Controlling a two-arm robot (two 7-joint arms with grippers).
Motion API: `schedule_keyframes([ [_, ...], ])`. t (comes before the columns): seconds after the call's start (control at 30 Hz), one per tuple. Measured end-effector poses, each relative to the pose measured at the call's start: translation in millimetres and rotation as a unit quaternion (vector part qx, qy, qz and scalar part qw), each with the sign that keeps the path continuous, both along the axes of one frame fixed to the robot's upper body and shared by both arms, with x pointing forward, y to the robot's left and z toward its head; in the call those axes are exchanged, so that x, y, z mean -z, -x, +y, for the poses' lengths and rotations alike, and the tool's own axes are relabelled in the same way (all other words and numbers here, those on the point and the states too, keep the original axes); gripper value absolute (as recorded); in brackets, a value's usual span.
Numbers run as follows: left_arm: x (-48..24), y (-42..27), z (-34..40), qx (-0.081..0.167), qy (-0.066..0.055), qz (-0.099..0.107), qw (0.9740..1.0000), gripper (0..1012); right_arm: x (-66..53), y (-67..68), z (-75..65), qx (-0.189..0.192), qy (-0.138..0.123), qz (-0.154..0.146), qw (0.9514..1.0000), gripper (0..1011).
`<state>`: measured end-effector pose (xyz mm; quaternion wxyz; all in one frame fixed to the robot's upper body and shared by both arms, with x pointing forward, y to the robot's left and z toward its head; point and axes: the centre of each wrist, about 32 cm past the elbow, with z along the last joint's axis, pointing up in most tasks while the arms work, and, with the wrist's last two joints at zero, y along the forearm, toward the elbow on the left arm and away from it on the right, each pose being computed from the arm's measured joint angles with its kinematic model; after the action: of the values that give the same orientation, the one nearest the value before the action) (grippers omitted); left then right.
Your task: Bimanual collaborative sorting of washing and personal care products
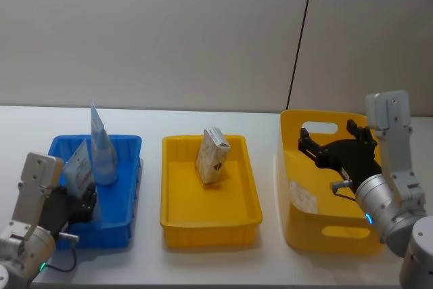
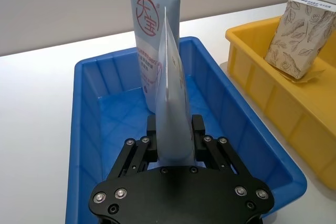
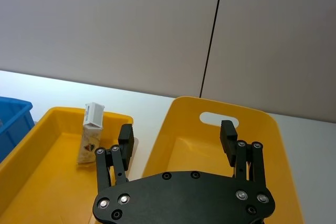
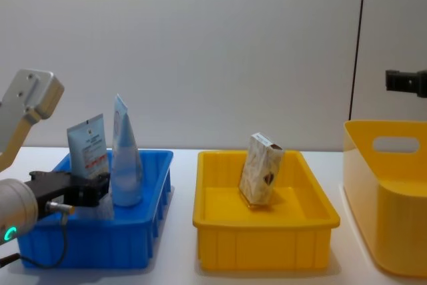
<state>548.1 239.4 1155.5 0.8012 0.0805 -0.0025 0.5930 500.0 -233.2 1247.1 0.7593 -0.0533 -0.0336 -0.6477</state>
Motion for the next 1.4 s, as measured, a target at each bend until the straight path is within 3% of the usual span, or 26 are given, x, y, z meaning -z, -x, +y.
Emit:
schedule_keyframes([
  [0.37, 0.9, 1.4, 3.5, 0.006, 0.004, -0.007, 0.9999, 298, 0.0, 0.0, 0.0, 0.000, 0.000, 0.000, 1.0000, 1003],
  [0.57, -5.0, 1.5, 4.5, 0.015, 0.008, -0.027, 0.9995, 280, 0.0, 0.0, 0.0, 0.000, 0.000, 0.000, 1.0000, 1004],
  [1.0, -29.7, 0.6, 4.2, 0.038, 0.019, -0.095, 0.9946, 280, 0.0, 0.0, 0.0, 0.000, 0.000, 0.000, 1.0000, 1004],
  [1.4, -60.4, -3.5, 0.8, 0.085, 0.033, -0.149, 0.9847, 280, 0.0, 0.0, 0.0, 0.000, 0.000, 0.000, 1.0000, 1004],
])
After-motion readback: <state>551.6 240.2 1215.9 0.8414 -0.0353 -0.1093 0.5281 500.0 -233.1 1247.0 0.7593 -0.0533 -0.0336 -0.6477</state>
